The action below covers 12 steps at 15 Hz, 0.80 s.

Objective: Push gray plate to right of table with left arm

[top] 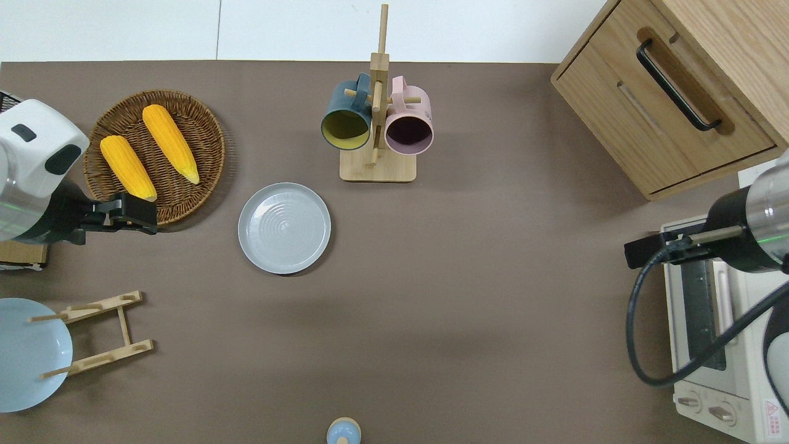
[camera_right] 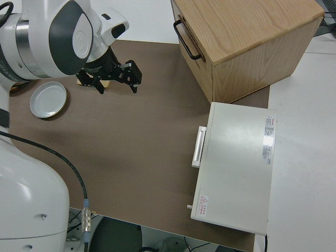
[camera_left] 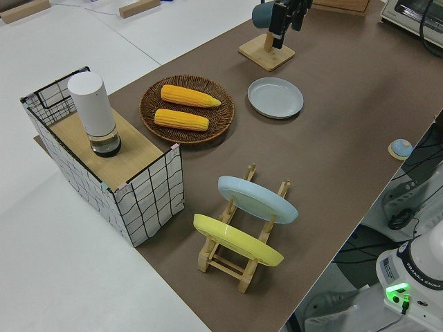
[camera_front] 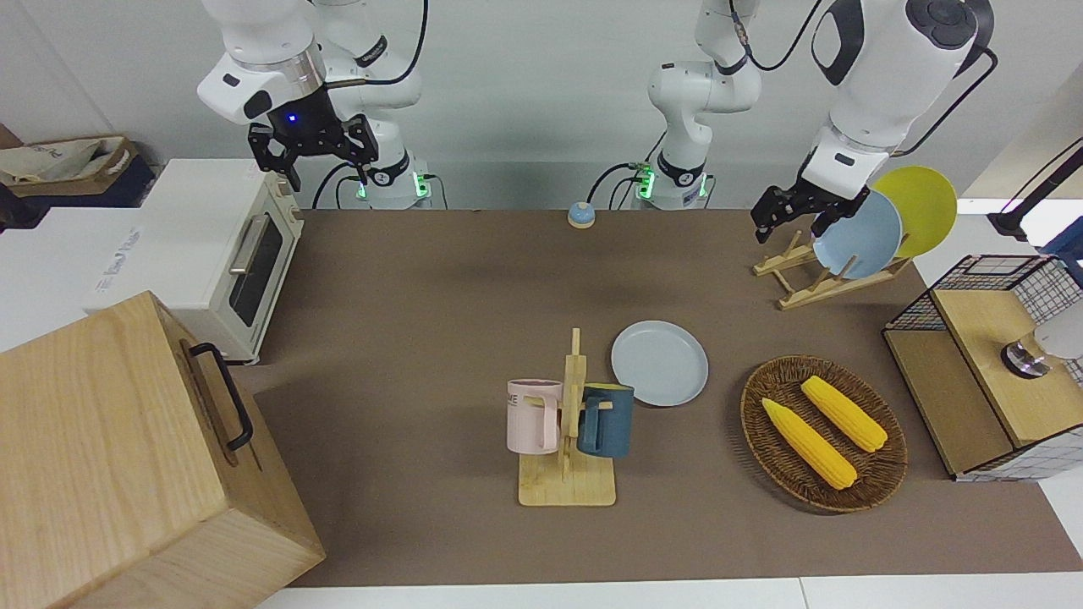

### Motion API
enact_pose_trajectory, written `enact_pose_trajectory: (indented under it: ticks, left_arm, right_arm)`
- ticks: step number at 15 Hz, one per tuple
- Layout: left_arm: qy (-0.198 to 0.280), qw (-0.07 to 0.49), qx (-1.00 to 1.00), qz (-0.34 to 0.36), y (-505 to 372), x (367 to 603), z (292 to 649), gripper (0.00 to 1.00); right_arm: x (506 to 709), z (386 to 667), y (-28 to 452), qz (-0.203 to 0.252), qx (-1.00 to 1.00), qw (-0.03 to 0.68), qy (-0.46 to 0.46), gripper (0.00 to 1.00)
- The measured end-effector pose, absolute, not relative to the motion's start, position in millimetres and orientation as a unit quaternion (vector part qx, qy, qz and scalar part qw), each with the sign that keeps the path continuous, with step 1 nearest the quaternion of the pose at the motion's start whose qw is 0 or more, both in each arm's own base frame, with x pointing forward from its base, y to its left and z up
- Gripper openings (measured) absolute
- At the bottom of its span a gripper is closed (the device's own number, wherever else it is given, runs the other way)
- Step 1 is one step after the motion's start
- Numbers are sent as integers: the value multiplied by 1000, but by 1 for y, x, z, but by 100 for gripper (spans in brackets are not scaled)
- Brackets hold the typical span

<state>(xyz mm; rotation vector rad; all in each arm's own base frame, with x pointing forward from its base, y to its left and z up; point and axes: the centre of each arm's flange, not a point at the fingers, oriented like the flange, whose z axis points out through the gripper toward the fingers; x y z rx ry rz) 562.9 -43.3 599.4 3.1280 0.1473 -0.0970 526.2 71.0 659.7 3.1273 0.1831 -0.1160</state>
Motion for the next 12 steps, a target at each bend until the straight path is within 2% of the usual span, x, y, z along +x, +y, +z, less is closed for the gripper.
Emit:
enact_pose_trajectory:
  ticks: [12]
  left_arm:
    - [47, 5, 999, -25, -44, 569, 594, 100]
  right_arm:
    - [526, 660, 71, -37, 998, 3, 58, 99]
